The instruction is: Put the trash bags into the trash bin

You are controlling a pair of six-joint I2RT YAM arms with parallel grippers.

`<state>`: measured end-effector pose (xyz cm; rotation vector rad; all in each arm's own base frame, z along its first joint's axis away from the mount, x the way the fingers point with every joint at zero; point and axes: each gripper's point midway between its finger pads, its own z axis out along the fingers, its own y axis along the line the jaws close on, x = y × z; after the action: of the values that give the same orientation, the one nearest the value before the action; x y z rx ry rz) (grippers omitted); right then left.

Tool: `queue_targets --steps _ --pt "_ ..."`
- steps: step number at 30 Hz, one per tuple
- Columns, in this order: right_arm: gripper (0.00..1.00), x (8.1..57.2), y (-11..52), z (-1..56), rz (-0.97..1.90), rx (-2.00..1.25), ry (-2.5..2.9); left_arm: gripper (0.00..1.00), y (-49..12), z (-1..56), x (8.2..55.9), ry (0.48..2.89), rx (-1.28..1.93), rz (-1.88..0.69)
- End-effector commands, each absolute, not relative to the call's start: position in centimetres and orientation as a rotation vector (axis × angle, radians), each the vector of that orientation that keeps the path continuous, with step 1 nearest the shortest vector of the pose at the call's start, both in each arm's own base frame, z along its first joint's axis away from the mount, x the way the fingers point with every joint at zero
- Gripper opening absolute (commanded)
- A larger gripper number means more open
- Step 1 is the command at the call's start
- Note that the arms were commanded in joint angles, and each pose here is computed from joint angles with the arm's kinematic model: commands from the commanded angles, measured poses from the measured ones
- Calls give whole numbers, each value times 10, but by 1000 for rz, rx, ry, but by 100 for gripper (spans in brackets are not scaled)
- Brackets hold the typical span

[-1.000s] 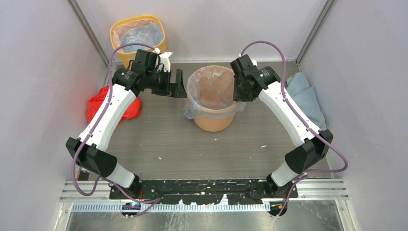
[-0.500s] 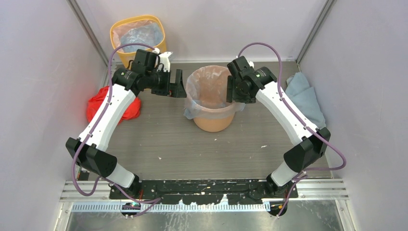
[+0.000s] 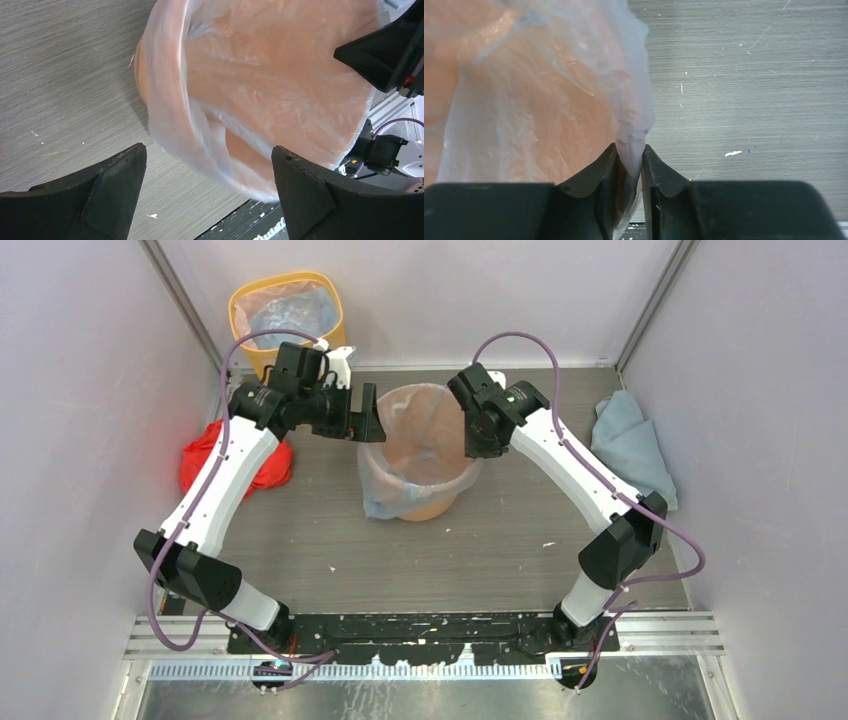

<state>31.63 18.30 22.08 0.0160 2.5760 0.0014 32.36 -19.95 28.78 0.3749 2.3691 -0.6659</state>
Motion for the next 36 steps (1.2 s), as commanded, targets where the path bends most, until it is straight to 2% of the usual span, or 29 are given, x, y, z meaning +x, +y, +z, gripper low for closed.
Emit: queue_targets --steps 1,9,13,15,23,26,33,36 --pt "26 329 193 237 19 -2 2528 95 -195 311 323 2273 389 -673" --pt "25 345 188 261 -54 -92 2481 95 -191 316 322 2264 384 -667" --pt "57 349 192 263 -58 -152 2487 95 -191 315 323 2269 380 -666" --pt "66 344 194 263 -39 -163 2495 95 -191 314 323 2275 378 -666" --pt "66 306 208 271 71 -158 2509 95 -192 308 323 2285 379 -669" --pt "66 286 223 274 43 -185 2498 95 -192 304 325 2292 379 -669" --pt "66 276 223 256 -27 -201 2524 95 -191 303 325 2295 382 -663" --pt "59 278 223 249 -50 -216 2525 95 -191 302 325 2296 384 -660"
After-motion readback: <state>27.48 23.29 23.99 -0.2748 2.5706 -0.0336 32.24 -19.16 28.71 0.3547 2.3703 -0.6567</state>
